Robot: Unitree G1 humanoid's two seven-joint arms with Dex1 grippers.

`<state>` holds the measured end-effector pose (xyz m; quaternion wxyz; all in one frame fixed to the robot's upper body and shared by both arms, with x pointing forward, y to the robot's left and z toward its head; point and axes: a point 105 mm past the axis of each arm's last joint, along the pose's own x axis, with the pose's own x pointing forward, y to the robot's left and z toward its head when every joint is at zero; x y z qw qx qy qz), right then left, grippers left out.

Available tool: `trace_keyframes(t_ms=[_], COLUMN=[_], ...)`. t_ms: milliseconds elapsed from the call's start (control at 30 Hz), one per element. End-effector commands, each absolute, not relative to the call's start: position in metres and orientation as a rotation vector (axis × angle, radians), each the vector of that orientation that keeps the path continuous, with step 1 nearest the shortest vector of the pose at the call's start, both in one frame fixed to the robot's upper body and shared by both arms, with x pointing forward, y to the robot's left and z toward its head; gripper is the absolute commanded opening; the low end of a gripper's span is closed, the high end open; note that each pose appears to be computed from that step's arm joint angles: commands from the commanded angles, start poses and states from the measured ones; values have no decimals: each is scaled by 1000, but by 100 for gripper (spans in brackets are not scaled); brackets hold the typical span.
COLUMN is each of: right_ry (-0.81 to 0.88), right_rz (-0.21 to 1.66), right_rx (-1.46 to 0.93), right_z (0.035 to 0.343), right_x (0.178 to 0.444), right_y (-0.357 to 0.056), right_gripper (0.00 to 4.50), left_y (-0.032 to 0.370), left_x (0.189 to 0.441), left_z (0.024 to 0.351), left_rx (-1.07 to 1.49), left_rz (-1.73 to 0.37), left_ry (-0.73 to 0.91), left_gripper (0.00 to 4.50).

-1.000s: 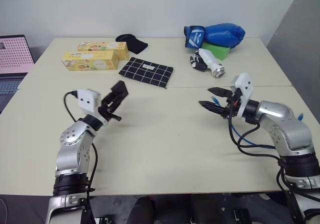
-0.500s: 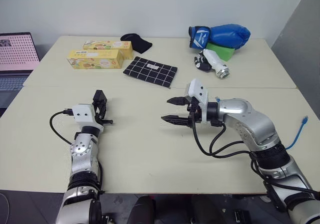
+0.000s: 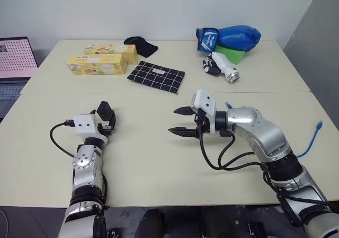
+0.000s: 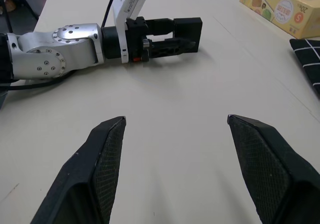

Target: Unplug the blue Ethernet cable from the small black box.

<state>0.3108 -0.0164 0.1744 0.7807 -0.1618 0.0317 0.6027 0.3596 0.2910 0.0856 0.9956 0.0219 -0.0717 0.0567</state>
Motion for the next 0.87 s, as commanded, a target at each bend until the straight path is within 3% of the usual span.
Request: trace_keyframes(t_ms=[33, 333, 500, 667, 867], right_ry=[19, 109, 179, 195, 213], right_rz=[1293, 1103, 1035, 983, 946], right_rx=[-311, -271, -300, -309, -344], right_z=[181, 160, 155, 170, 178], right_x=[307, 313, 318, 324, 326], right_y=[-23, -88, -129, -160, -178], right_gripper=[345, 345, 345, 345, 345], left_y=[306, 296, 299, 300, 298], left_x=[337, 298, 294, 291, 286], left_z=[67, 108, 135, 153, 158], left_rx=[46, 182, 222, 256, 253], left_rz=[157, -136, -201, -279, -334], left_ry=[-4, 109, 71, 81, 103], left_gripper=[380, 380, 380, 380, 380])
